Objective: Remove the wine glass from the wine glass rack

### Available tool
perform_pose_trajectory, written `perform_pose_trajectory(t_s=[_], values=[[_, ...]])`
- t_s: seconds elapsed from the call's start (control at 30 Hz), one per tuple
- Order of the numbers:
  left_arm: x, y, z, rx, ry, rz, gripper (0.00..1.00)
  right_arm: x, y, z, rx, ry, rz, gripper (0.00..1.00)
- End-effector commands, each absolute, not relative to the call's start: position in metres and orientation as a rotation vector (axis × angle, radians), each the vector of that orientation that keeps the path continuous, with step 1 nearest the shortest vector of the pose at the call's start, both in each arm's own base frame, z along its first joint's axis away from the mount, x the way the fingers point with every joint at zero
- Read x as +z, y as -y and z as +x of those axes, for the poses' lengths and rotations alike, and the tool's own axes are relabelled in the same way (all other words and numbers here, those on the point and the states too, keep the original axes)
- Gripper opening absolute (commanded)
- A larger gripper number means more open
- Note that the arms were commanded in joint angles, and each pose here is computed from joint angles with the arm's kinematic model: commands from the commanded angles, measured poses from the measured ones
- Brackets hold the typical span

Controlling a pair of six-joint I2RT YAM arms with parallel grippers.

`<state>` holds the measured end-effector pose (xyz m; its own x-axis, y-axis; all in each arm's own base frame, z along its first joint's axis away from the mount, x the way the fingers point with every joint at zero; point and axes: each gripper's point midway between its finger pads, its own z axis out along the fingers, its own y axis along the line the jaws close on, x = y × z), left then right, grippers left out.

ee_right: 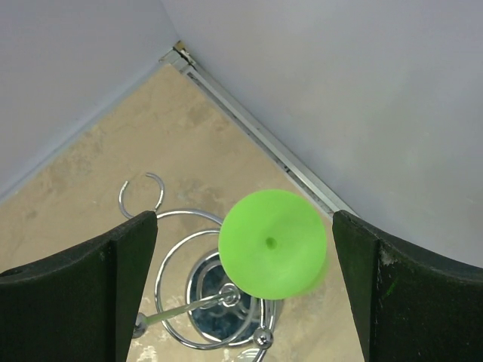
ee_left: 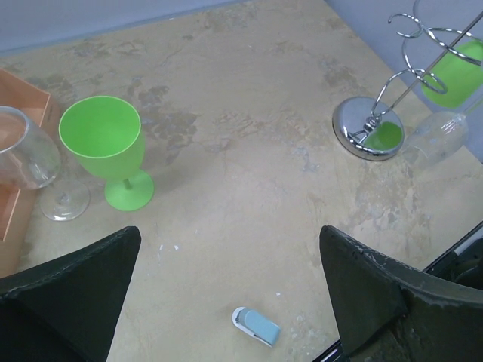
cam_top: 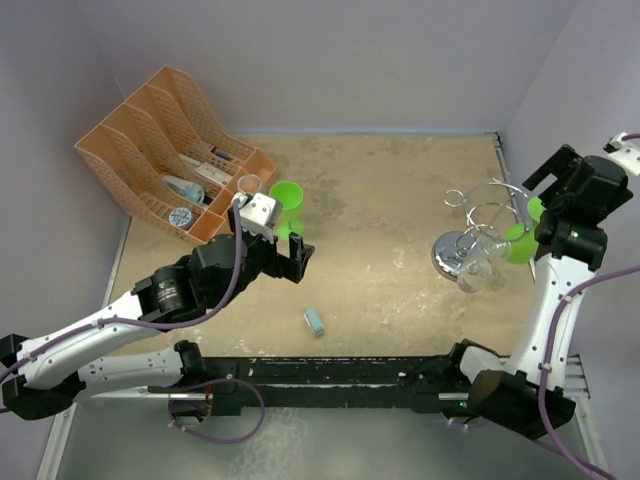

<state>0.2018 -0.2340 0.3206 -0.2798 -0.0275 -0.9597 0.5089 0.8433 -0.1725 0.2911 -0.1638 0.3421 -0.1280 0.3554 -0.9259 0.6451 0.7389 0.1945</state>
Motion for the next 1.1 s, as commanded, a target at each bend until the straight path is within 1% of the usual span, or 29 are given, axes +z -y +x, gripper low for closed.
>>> perform_pose_trajectory(t_s=[0.0,0.47,1.07], values=[[0.322,0.232,0.203,-0.497,-1.775,0.343,1.0,0.34,0.171,0.288,-0.366,-1.752,0.775,1.0],[0.321,0.235,0.2,-0.507,-1.774,0.361,1.0,0.311,0.184,0.29,-0.46,-1.91,0.769,1.0],[0.321,0.237,0.196,-0.512,-1.767,0.374,1.0,0.305,0.182,0.308,-0.424,-1.958,0.665,1.0]])
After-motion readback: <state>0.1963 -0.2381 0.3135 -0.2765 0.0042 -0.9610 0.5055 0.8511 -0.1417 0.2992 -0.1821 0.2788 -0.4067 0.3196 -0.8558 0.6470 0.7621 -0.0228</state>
